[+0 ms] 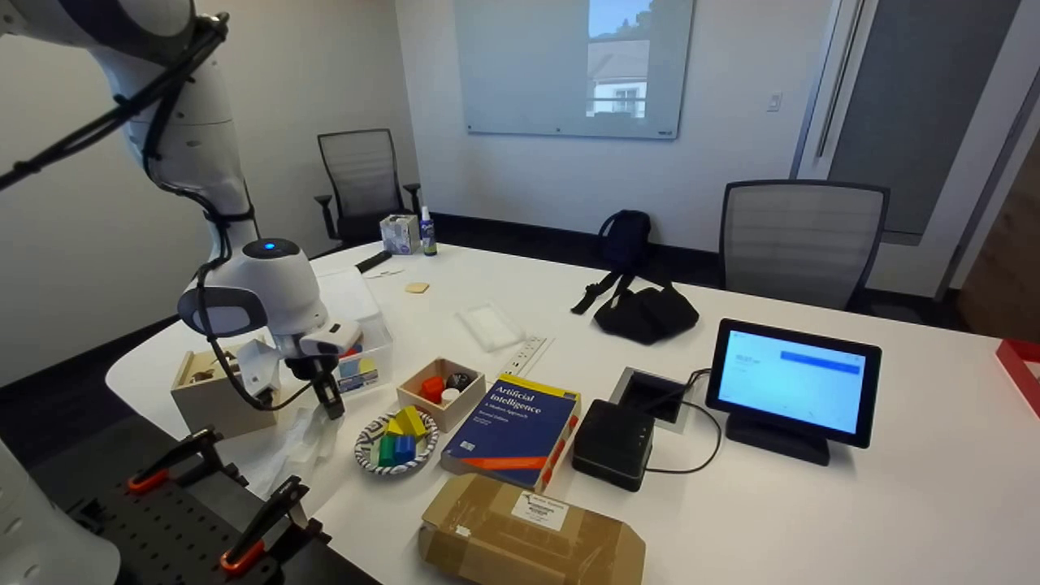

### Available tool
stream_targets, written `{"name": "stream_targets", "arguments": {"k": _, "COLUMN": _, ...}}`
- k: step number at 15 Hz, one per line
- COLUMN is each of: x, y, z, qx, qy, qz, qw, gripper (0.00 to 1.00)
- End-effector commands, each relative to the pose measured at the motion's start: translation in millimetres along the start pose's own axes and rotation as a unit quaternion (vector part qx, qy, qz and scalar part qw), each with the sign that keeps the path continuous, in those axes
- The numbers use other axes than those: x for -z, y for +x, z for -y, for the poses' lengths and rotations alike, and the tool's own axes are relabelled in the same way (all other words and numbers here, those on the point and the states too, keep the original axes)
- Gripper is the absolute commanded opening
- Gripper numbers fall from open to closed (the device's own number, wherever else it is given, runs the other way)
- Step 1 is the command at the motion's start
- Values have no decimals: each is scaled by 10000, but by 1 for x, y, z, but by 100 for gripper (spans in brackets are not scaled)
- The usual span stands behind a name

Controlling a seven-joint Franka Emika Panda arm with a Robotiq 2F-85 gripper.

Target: Use the paper towel to clean the table

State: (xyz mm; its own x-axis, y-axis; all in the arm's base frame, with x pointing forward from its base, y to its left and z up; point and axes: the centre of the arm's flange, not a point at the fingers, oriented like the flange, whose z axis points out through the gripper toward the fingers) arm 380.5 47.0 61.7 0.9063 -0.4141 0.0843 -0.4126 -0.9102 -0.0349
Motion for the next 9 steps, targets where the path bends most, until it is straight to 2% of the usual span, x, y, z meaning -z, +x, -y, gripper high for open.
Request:
{"name": "stream_targets", "arguments": {"k": 1, "x": 11, "y": 13, "z": 5, "qx": -132, "qy": -268, "qz": -516, "qw": 9982, "gripper": 1}}
{"name": "stream_targets", "arguments": {"k": 5, "x": -2, "y": 40, "z": 14, "qx": -83, "qy": -384, "qz": -931, "qw": 9949, "gripper": 1}}
{"name": "stream_targets", "arguments": {"k": 9, "x": -25, "y": 68, "z": 29, "qx": -42, "qy": -301, "qz": -1066, "qw": 9938, "gripper": 1}}
